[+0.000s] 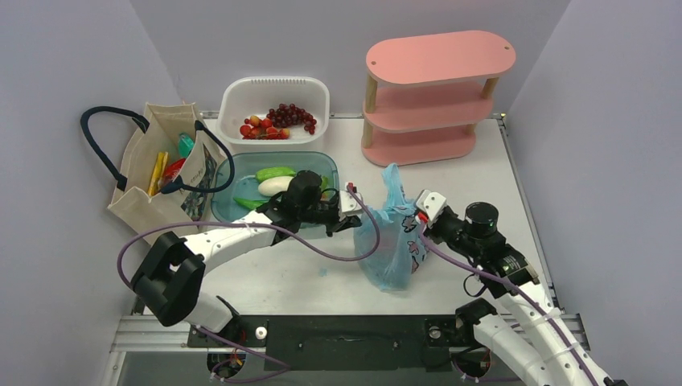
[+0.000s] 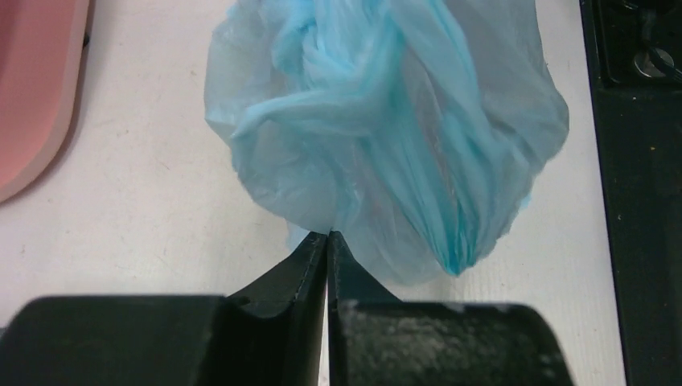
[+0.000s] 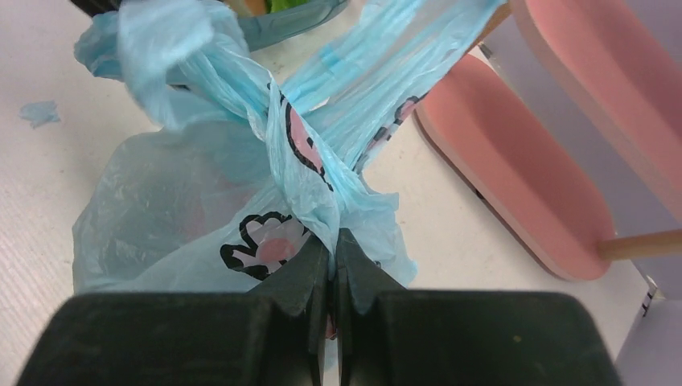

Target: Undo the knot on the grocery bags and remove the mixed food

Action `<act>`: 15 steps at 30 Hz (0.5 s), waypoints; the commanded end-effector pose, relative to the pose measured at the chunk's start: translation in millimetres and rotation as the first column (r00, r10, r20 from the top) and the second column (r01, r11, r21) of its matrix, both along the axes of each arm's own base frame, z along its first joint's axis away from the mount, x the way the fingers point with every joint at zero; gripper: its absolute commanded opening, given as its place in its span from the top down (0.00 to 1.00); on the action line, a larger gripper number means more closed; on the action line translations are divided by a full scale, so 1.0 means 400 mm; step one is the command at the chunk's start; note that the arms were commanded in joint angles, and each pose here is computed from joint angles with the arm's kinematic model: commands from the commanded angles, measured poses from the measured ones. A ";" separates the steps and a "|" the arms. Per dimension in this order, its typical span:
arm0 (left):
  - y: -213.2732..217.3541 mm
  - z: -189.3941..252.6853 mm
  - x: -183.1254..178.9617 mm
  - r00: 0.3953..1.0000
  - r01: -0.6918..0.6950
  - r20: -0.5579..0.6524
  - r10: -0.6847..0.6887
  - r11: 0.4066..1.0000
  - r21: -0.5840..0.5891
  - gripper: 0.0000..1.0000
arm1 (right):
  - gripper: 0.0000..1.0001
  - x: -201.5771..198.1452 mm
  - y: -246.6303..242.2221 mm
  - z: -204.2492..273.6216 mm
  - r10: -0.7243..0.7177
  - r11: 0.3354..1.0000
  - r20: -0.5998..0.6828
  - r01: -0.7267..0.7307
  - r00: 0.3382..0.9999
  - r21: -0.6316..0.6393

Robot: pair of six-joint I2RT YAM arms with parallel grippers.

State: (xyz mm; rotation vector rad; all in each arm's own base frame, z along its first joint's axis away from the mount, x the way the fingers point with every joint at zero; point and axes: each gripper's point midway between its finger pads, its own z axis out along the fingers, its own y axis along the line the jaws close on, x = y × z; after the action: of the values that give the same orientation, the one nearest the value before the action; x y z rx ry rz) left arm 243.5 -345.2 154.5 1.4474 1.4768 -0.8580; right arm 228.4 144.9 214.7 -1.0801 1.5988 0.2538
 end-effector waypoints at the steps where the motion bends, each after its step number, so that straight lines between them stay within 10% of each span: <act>1: 0.019 0.048 -0.020 0.999 -0.031 -0.032 0.028 0.996 -0.081 1.00 | 1.00 0.024 -0.023 0.105 -0.072 0.995 0.112 0.064 0.991 0.074; 15: 0.177 -0.061 -0.120 0.999 0.011 0.037 -0.015 0.995 0.096 1.00 | 1.00 0.061 -0.121 0.058 -0.234 0.967 -0.001 0.233 0.972 0.106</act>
State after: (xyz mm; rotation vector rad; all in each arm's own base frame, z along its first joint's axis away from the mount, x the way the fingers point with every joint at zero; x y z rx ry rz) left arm 208.6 -290.4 148.0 1.4432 1.5070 -0.8149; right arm 241.4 100.7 225.7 -0.9030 1.6535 0.1295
